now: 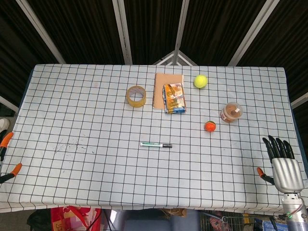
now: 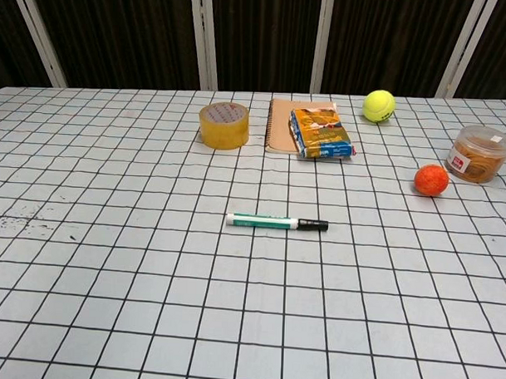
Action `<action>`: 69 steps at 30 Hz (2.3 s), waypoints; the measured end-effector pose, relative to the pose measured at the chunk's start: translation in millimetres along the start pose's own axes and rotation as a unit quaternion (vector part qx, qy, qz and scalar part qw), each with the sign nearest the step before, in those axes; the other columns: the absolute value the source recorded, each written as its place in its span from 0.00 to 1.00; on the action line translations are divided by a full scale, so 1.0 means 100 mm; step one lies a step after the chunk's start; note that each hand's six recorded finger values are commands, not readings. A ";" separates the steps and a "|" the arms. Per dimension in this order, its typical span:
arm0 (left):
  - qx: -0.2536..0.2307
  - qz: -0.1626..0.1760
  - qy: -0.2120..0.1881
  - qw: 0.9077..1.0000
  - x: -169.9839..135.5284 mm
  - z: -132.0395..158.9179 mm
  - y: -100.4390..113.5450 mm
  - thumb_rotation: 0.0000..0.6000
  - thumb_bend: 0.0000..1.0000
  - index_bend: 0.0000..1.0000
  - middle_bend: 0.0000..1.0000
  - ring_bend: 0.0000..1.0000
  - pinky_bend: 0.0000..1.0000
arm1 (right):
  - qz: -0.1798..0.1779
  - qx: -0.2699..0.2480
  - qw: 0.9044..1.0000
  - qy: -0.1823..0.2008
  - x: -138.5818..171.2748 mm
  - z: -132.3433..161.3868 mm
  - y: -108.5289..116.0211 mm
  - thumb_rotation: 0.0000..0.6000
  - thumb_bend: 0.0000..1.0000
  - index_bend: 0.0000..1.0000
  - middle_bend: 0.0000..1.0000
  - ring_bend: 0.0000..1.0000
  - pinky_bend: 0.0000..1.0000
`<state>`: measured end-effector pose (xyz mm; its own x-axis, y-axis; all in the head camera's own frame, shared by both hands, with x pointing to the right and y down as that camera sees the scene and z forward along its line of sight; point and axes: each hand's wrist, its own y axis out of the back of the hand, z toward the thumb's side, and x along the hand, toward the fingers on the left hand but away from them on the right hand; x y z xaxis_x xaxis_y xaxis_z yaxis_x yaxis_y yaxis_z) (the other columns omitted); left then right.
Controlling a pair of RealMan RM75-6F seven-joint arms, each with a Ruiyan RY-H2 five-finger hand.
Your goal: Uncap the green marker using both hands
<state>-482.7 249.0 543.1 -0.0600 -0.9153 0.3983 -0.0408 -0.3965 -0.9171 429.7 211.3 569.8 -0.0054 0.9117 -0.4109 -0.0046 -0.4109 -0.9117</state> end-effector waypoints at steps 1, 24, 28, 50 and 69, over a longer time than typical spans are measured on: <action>0.000 -0.001 0.000 1.000 0.00 0.01 -0.01 1.00 0.37 0.02 0.00 0.00 0.00 | 0.001 0.001 1.000 0.001 0.00 0.01 -0.01 1.00 0.25 0.08 0.07 0.03 0.06; 0.007 -0.013 -0.014 1.000 0.10 0.13 -0.16 1.00 0.37 0.06 0.00 0.00 0.00 | 0.002 0.007 1.000 -0.004 0.01 -0.04 0.02 1.00 0.25 0.08 0.07 0.03 0.06; 0.018 -0.023 -0.015 0.999 0.27 0.17 -0.14 1.00 0.37 0.08 0.00 0.00 0.00 | 0.002 0.008 1.000 0.001 0.00 0.00 0.02 1.00 0.25 0.08 0.07 0.03 0.06; 0.094 -0.007 0.088 0.992 1.94 0.11 0.25 1.00 0.38 0.10 0.00 0.00 0.00 | 0.027 0.032 0.999 0.004 -0.10 0.19 -0.14 1.00 0.25 0.08 0.07 0.03 0.06; 0.079 0.019 0.006 0.997 2.81 1.42 -0.07 1.00 0.38 0.15 0.00 0.00 0.00 | 0.051 0.045 0.998 -0.010 -0.18 0.21 -0.36 1.00 0.25 0.08 0.07 0.03 0.06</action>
<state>-358.0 -15.7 659.6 -0.0709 -0.9293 0.3625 0.1193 -0.3687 -0.9219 409.2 209.5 609.9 -0.0310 0.8649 -0.5009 -0.0918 -0.5015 -0.8603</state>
